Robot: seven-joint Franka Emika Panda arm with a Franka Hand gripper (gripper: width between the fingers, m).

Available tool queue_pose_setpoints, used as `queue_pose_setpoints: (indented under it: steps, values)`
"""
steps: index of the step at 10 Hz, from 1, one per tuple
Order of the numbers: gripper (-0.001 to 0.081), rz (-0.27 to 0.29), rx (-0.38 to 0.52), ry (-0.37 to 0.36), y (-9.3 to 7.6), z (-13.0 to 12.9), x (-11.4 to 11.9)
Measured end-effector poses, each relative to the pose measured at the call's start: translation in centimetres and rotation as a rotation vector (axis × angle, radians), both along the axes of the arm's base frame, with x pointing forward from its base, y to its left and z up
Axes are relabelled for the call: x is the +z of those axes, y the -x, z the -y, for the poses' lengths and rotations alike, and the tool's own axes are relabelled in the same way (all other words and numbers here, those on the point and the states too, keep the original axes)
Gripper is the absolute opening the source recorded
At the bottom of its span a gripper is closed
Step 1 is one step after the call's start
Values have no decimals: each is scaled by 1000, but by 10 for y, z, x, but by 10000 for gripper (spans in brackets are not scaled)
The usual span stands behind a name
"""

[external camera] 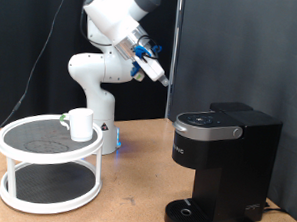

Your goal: Make a cup of coffee with the keurig machine

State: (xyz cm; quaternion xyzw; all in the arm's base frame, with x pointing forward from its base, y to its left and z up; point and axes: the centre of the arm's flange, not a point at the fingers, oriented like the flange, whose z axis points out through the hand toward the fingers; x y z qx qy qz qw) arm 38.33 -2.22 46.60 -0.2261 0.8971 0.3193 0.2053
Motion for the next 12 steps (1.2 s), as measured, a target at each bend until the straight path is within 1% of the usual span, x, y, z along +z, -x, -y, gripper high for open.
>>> queue_pose_setpoints:
  steps: [2,3,4,5,6,7,8,9,10,12]
  values:
    - [0,17,-5,-20,20,11,6]
    - [0,15,-3,-20,19,10,6]
    - [0,3,-9,-24,20,11,3]
    - [0,-26,-34,-24,24,16,-1]
    - [0,-55,-72,-17,31,26,-6]
    - [0,-70,-103,-8,39,37,-9]
    - [0,-79,-117,10,48,48,-10]
    - [0,-101,-92,25,59,58,-12]
    - [0,-126,-51,23,70,69,-13]
    - [0,-146,15,14,91,91,-15]
